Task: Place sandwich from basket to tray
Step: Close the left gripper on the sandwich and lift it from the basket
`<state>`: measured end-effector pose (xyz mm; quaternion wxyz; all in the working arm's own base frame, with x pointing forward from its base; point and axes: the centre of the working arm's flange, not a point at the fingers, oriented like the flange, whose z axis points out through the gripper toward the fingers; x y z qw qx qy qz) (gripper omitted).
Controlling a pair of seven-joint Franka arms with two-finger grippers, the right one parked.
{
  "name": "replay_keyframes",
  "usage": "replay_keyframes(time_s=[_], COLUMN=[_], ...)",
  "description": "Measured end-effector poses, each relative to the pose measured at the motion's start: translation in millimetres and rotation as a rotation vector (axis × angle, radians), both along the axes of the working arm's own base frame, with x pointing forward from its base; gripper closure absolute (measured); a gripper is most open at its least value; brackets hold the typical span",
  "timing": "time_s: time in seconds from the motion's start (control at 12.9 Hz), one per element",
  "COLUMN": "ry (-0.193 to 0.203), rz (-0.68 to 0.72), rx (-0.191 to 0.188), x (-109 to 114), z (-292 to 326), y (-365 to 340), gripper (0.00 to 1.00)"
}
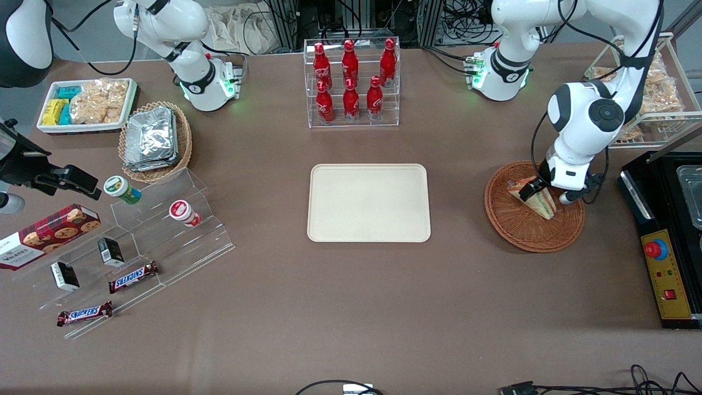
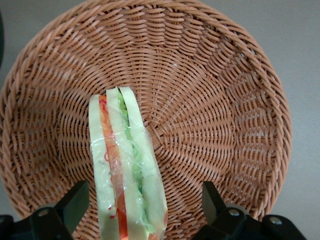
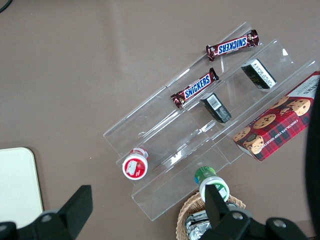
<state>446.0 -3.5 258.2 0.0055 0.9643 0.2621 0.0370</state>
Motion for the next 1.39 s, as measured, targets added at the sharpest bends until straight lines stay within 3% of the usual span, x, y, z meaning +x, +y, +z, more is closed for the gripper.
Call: replay_keyframes(time_s=[0.39,0.62,0.7,1.01,1.16,1.39], ry=[0.006,0.011,0.010,0.002,0.012,0.012], rz=[0.001,0.004,0.012,-0.004,-0.037,-0.094], rx=[-0.003,-0.003,-0.003,0.001,0.004,0.012], x=[-5,-6,-7,-7,-7,-3], z=[-17,-21,-22,-22,-14,22], y=[0,1,5,14,14,22], gripper=[0.00,0.06,0.12,0.59,0.67,0.68])
